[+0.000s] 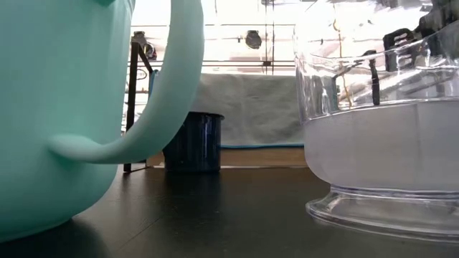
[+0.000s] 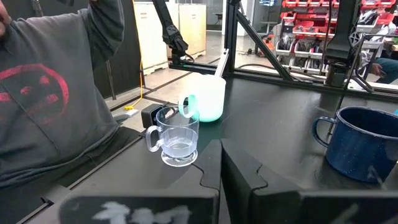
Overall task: Stack small to large cups/mugs on shelf
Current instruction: Move the light blue mug to the center of the table
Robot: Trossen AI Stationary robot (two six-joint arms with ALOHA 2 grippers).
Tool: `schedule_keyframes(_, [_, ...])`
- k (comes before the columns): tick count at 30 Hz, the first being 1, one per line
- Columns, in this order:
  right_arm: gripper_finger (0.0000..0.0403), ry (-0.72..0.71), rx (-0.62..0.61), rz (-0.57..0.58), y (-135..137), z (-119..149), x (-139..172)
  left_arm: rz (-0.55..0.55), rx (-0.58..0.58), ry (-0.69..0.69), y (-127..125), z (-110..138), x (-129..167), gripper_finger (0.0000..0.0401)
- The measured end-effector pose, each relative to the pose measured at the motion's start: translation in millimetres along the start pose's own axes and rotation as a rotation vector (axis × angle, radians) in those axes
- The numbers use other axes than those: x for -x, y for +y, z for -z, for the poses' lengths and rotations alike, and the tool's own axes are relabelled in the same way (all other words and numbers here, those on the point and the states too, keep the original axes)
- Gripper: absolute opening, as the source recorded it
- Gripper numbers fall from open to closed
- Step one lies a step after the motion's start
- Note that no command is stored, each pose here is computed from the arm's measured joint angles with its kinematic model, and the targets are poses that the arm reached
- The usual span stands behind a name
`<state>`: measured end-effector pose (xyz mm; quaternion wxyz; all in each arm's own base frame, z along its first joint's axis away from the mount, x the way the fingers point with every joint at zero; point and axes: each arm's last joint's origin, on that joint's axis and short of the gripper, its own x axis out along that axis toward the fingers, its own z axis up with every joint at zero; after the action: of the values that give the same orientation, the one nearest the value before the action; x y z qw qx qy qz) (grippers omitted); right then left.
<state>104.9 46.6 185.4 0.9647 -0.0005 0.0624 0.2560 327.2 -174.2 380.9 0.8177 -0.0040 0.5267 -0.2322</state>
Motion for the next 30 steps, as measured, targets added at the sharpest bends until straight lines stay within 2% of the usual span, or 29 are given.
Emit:
schedule_keyframes(4, [0.0,0.0,0.0,0.0,0.0,0.0,0.0,0.014,-0.003,-0.009,-2.8,-0.6,-0.5,0.0055])
schedule_keyframes(13, [0.0,0.0,0.0,0.0,0.0,0.0,0.0,0.015,-0.013,-0.041,-8.4,-2.7,-1.3,0.0206])
schedule_keyframes(18, [0.0,0.0,0.0,0.0,0.0,0.0,0.0,0.011,0.021,-0.025,-7.7,-1.3,-1.4,0.0269])
schedule_keyframes(23, [0.0,0.0,0.001,0.0,0.0,0.0,0.0,0.011,0.021,-0.027,-7.9,-1.5,-1.4,0.0298])
schedule_keyframes(30, [0.0,0.0,0.001,0.0,0.0,0.0,0.0,0.002,0.03,-0.031,-7.5,-1.7,-1.4,0.0301])
